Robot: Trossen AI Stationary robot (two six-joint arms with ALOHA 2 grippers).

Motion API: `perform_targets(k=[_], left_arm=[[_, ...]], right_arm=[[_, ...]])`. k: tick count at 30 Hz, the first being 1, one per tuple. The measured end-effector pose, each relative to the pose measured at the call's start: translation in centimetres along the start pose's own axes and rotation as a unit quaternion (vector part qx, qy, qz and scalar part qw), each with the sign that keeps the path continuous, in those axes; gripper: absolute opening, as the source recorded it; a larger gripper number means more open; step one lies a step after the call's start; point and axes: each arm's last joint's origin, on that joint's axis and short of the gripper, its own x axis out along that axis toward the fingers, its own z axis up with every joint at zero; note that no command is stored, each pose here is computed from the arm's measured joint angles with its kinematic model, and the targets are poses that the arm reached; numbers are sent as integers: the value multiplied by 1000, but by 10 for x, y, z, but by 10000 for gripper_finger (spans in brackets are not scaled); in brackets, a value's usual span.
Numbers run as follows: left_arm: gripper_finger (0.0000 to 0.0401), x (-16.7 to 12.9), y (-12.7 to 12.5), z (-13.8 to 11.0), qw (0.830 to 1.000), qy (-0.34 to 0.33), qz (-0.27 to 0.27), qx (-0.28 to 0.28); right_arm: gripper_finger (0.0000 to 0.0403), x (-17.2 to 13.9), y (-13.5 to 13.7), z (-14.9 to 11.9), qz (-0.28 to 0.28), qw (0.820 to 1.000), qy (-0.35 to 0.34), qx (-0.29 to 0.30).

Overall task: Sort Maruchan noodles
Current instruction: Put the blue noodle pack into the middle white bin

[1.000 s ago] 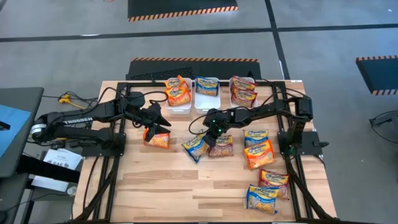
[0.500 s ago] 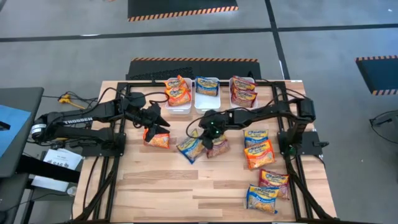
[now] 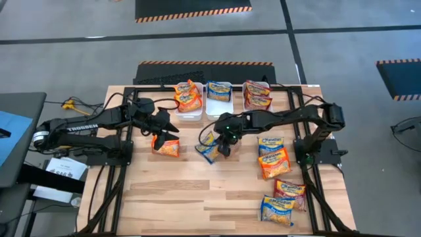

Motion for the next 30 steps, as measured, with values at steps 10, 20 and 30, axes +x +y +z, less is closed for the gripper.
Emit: perform_targets(k=[10, 20, 30], left_arm=[[164, 0, 0, 0, 1000, -1, 0, 24], [164, 0, 0, 0, 1000, 1, 0, 23], [164, 0, 0, 0, 1000, 1, -1, 22]], right_arm=[[8, 28, -7, -16, -2, 996, 71, 62], [64, 29, -6, -13, 4, 997, 55, 50], [180, 27, -22, -3, -22, 998, 17, 61]])
